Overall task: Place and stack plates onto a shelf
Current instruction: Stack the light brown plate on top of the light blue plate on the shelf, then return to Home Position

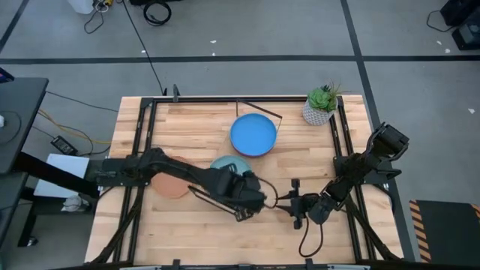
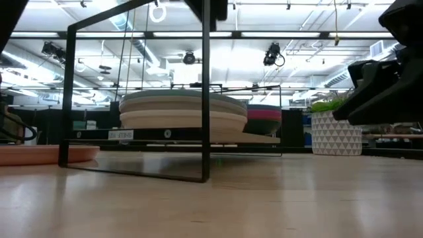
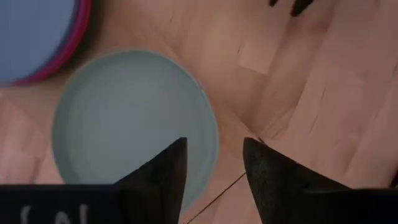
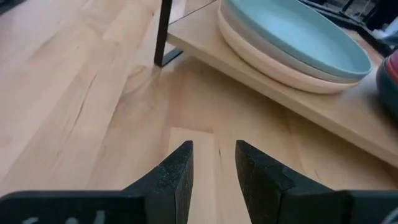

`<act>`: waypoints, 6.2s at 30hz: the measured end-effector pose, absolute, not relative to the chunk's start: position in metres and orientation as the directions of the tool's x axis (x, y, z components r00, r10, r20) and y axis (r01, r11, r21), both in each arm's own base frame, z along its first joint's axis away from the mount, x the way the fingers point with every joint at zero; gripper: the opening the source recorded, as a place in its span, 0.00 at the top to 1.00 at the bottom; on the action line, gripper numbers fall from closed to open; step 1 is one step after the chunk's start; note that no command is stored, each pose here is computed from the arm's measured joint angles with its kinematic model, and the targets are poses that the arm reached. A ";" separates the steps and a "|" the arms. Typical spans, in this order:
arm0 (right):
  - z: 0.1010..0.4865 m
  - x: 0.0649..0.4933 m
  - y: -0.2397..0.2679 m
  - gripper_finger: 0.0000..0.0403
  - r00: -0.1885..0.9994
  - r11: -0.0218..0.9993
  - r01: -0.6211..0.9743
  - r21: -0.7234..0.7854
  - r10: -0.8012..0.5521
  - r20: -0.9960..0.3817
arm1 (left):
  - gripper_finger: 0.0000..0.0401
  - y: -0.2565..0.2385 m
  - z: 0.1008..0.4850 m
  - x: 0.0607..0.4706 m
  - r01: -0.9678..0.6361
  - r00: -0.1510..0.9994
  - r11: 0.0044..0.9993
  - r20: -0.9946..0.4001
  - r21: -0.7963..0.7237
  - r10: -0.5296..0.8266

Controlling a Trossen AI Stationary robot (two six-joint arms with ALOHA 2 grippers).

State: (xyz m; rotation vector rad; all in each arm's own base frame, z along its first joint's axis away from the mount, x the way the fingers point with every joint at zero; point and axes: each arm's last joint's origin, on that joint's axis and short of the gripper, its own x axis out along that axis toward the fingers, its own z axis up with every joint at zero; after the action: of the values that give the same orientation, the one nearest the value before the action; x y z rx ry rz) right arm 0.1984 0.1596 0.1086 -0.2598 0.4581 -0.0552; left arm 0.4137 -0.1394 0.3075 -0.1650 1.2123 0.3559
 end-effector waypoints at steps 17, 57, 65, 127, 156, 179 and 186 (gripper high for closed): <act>0.121 0.206 0.161 0.69 0.940 0.915 -0.022 -0.404 -0.119 -0.319 | 0.65 -0.178 0.346 0.348 -0.483 0.400 0.850 -0.812 0.207 0.425; 0.122 0.214 0.155 0.69 0.938 0.941 -0.087 -0.328 -0.034 -0.345 | 0.65 -0.170 0.190 0.157 -0.627 0.127 0.775 -0.971 0.079 0.202; 0.122 0.214 0.155 0.69 0.938 0.947 -0.081 -0.312 -0.034 -0.346 | 0.65 -0.156 0.165 0.152 -0.474 0.106 0.865 -0.964 0.166 0.244; 0.121 0.214 0.155 0.69 0.935 0.944 -0.101 -0.315 -0.018 -0.354 | 0.96 -0.108 0.327 0.321 -0.541 0.705 0.742 -0.694 -0.395 0.144; 0.120 0.214 0.154 0.69 0.929 0.944 -0.097 -0.316 -0.027 -0.368 | 0.62 -0.117 0.278 0.360 -0.410 0.476 0.891 -0.879 -0.195 0.027; 0.118 0.199 0.156 0.69 0.915 0.946 -0.109 -0.305 -0.025 -0.402 | 0.65 -0.101 0.272 0.279 -0.251 0.691 0.968 -0.698 0.013 0.189; 0.124 0.184 0.141 0.73 0.950 0.979 -0.069 -0.191 0.005 -0.313 | 0.65 -0.078 0.246 0.247 -0.128 0.817 0.991 -0.565 0.022 0.118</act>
State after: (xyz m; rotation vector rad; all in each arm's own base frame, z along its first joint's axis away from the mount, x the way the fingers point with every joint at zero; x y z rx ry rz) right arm 0.1835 0.1406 0.1236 -0.2021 0.3166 0.0379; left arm 0.2471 -0.0779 0.2456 -0.0176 0.6012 0.1314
